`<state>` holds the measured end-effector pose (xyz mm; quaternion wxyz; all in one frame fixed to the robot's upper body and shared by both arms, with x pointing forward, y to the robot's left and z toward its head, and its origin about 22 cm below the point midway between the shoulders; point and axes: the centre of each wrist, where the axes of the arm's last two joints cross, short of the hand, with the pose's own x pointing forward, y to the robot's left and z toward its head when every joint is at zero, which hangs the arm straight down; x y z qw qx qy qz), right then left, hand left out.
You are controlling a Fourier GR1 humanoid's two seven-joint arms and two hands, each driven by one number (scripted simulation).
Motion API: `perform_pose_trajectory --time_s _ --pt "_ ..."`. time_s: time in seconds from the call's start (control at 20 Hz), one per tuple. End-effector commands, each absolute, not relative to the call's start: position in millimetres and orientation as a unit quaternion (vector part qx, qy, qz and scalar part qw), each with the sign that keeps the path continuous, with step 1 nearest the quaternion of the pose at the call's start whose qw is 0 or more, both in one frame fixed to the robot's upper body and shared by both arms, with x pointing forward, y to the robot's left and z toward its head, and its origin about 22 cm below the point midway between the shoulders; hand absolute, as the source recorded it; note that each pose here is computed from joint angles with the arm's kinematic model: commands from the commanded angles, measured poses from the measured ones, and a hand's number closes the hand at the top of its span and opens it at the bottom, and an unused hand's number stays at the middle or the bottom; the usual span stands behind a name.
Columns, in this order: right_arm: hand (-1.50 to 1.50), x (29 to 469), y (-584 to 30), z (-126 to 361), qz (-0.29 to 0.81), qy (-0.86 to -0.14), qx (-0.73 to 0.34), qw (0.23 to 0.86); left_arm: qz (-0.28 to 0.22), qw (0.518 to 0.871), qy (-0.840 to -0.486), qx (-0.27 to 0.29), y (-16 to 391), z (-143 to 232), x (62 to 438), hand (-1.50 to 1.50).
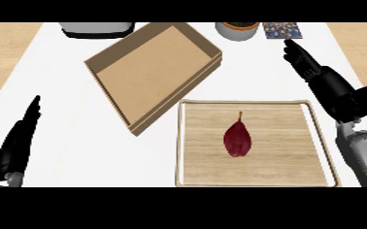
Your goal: Pick the pear from the tray and place it in the cardboard box
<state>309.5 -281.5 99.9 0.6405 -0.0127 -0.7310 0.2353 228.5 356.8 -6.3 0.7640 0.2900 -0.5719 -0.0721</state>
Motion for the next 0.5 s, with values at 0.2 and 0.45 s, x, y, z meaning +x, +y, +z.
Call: perform_pose_trajectory --time_s 0.2,0.45 --pt "-1.5 275 -269 19 -0.019 -0.723 0.126 0.679 -0.085 0.702 -0.626 0.329 371 24 249 0.0" --pt "-1.5 232 -272 -31 0.268 -0.712 -0.055 0.647 -0.093 0.718 -0.617 0.309 363 13 251 0.0"
